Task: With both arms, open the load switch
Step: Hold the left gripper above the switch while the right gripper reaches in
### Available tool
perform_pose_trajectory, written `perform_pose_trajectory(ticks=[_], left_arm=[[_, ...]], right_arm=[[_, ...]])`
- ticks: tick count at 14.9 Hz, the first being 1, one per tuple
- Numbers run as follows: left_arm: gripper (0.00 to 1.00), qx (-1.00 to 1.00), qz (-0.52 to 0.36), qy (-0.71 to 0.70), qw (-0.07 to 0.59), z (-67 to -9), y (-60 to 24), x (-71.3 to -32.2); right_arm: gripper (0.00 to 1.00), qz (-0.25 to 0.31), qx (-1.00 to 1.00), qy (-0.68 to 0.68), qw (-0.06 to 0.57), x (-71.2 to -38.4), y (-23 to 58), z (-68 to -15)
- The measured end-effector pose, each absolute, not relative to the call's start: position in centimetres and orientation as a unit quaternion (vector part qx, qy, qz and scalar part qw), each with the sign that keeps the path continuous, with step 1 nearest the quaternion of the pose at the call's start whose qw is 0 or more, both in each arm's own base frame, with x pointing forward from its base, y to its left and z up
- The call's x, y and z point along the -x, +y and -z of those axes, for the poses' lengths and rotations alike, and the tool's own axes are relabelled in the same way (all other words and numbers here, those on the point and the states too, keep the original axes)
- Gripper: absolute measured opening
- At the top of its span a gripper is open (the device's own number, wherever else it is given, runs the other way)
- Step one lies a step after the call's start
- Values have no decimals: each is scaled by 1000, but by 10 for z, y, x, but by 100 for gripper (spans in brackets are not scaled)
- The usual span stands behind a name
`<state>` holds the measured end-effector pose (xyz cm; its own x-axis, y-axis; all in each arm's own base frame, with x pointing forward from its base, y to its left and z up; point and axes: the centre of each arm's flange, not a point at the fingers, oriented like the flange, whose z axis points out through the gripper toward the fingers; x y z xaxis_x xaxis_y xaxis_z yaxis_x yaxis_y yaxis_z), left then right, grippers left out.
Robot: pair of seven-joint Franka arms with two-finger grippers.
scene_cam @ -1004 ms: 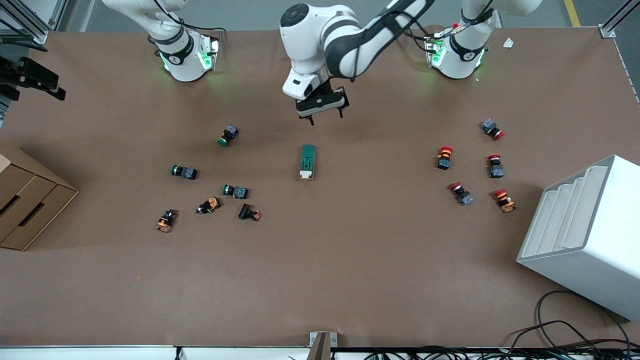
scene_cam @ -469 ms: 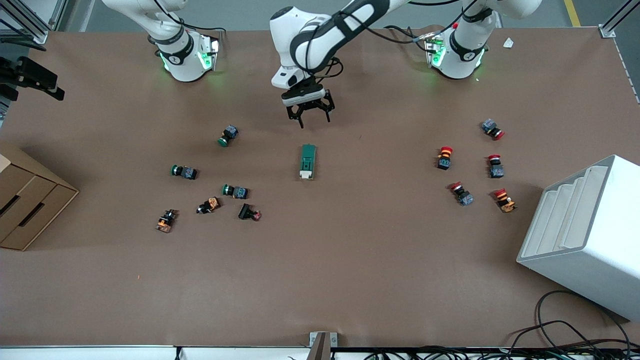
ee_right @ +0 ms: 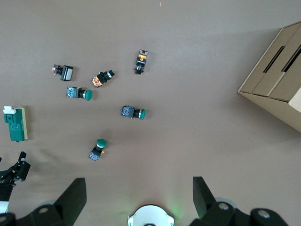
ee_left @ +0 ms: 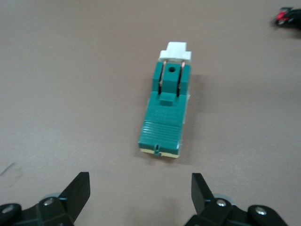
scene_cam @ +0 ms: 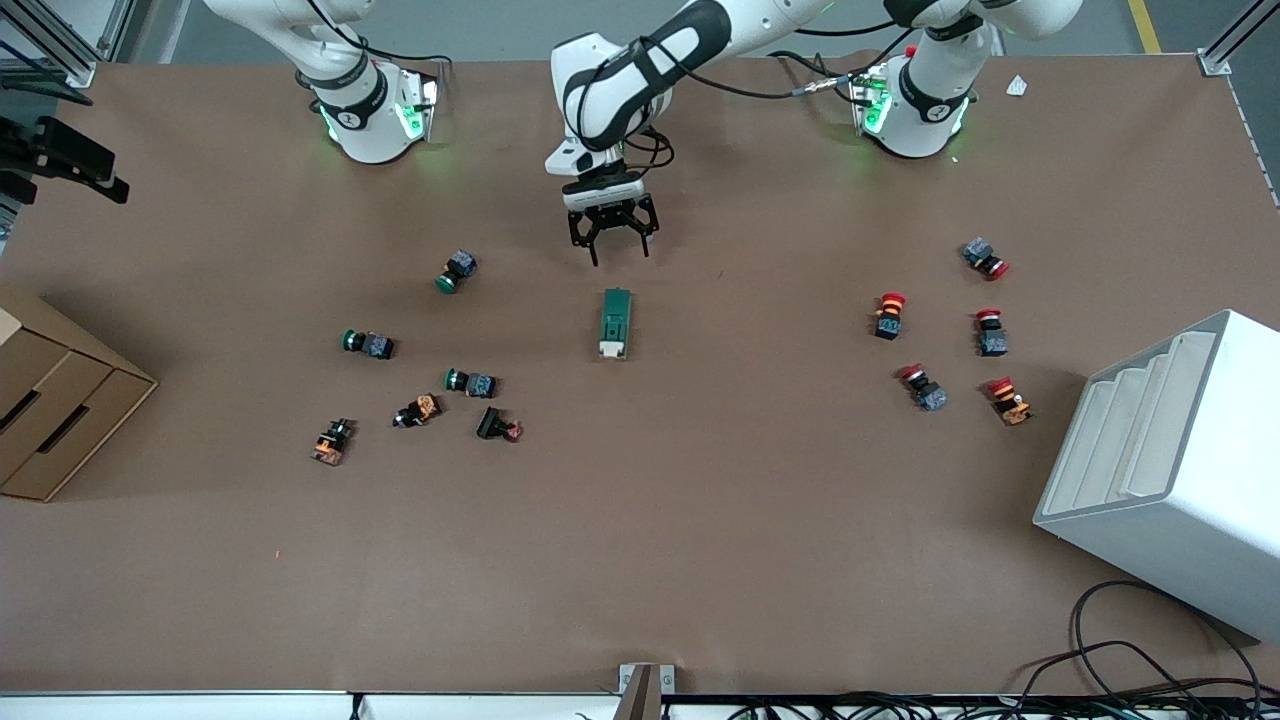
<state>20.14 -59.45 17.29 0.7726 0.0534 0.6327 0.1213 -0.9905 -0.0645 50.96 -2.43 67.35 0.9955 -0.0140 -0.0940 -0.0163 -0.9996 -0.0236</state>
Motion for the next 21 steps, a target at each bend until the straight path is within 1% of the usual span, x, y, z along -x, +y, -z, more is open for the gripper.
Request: perform_pose_trajectory(ticks=[4,7,9,11,14,17,21], left_arm=[[96,929,368,-6,41,-153,-583,-185],[96,922,386,19,40,-141,-576,-182],[96,916,399,32,35,-139,-575,-185],[96,908,417,37,31,-135,-573,-196],[96,902,429,33,27,-125,-569,-209],[96,902,429,31,25,-123,-572,-211],[97,900,436,6,10,-121,-577,-220]], right_arm=[[100,-61,998,11,12,-532,-28,-645],[100,-100,995,14,12,-555,-31,-601],[100,-132,991,21,14,-570,-39,-565],[100,-148,988,30,15,-579,-50,-541],[100,-149,988,45,12,-581,-47,-539],[100,-144,985,93,-3,-585,-7,-541],[100,-148,969,198,-13,-586,88,-529]])
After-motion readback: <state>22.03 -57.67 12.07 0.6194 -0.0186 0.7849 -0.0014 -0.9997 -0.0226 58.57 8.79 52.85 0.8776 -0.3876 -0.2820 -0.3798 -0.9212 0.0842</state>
